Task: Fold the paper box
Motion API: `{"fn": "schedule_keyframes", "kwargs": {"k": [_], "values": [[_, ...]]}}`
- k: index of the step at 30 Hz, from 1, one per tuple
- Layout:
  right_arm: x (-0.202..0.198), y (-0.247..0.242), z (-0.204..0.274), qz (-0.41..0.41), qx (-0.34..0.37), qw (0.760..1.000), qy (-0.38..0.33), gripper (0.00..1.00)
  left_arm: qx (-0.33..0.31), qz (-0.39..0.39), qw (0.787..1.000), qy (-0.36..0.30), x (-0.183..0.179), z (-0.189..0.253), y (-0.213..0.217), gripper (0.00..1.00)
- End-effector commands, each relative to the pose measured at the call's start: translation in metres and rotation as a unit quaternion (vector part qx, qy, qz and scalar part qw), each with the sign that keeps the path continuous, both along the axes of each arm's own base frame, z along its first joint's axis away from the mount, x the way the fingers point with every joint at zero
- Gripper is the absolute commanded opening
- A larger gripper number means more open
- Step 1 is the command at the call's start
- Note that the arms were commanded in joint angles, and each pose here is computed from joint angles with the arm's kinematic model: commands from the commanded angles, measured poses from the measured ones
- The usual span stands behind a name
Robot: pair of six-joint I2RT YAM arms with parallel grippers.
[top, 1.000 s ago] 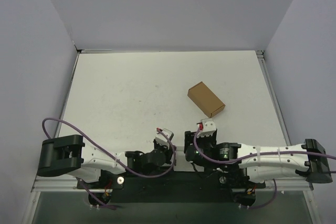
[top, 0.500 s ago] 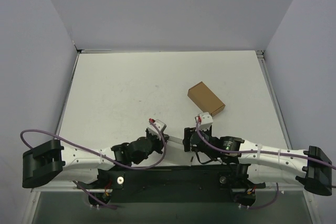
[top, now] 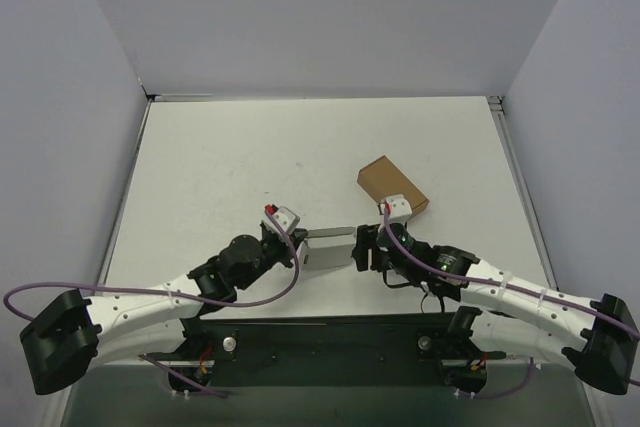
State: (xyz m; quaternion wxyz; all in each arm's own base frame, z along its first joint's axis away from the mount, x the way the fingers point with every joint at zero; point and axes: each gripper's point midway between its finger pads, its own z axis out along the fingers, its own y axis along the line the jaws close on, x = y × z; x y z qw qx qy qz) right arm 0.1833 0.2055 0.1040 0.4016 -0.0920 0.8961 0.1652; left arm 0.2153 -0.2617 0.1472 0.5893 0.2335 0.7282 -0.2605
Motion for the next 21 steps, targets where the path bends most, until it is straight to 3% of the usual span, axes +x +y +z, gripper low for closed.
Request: {"fn": "schedule_keyframes", "kwargs": {"k": [1, 8, 21], "values": [[0.015, 0.017, 0.021, 0.045, 0.022, 0.999, -0.017, 0.57, 0.004, -0.038, 0.999, -0.034, 0.002, 0.011, -0.003, 0.0], [0.042, 0.02, 0.026, 0.08, 0.033, 0.996, -0.01, 0.5, -0.004, -0.054, 0.998, -0.035, 0.003, 0.014, -0.001, 0.0], [0.053, 0.031, 0.018, 0.121, 0.035, 0.992, 0.0, 0.42, -0.006, -0.058, 0.998, -0.035, 0.004, 0.017, 0.0, 0.0]]}}
